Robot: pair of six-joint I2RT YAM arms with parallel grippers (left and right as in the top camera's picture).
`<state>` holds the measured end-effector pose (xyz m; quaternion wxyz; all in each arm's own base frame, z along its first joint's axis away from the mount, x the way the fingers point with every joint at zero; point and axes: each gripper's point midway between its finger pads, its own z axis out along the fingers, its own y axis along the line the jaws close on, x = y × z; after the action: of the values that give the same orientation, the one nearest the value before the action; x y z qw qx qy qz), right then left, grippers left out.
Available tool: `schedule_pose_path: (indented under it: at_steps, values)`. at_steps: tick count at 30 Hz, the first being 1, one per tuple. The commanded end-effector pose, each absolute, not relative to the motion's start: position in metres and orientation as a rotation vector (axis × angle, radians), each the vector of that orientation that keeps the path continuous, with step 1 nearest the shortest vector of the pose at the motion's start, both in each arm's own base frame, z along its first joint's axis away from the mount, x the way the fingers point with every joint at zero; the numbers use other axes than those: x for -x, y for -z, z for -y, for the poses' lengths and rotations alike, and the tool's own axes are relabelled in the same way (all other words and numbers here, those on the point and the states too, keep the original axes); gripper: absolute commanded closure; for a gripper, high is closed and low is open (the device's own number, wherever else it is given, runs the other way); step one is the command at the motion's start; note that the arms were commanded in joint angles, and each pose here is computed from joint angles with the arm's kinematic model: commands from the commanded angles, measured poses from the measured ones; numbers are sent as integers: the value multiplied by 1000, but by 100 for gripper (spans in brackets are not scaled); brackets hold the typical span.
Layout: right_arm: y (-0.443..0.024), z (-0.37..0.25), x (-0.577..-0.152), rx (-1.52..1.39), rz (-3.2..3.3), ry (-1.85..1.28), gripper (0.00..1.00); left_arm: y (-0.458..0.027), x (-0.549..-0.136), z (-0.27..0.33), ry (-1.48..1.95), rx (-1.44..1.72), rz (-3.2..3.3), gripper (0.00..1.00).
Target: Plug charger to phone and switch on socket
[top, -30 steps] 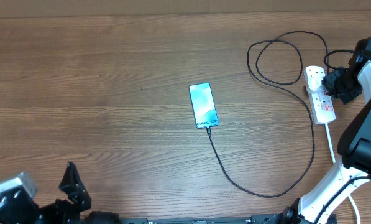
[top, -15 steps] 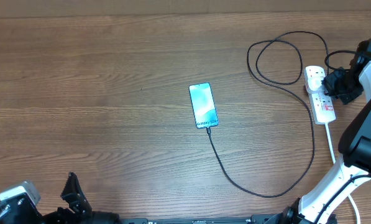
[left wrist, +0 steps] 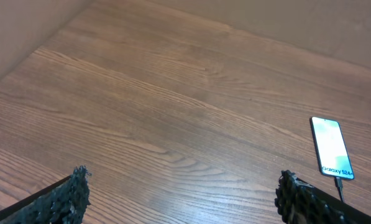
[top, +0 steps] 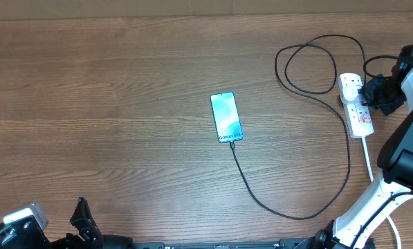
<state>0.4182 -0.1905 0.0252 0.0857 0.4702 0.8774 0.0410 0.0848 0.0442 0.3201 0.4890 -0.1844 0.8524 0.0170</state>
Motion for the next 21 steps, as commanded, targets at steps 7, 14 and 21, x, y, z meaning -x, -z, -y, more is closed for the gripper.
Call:
schedule_pose_path:
  at_steps: [7,14,21]
  values:
    - [12,137,-426,-1311,-2771,-273,96,-325,-63,-50,-21,477,-1969,0]
    - [8,143,-423,-1317,-2780,-207,96,-327,-37,-54,3,501,-1853,0]
    - [-33,164,-420,-1362,-2759,-25,96,-316,-20,-56,-6,516,-1844,1]
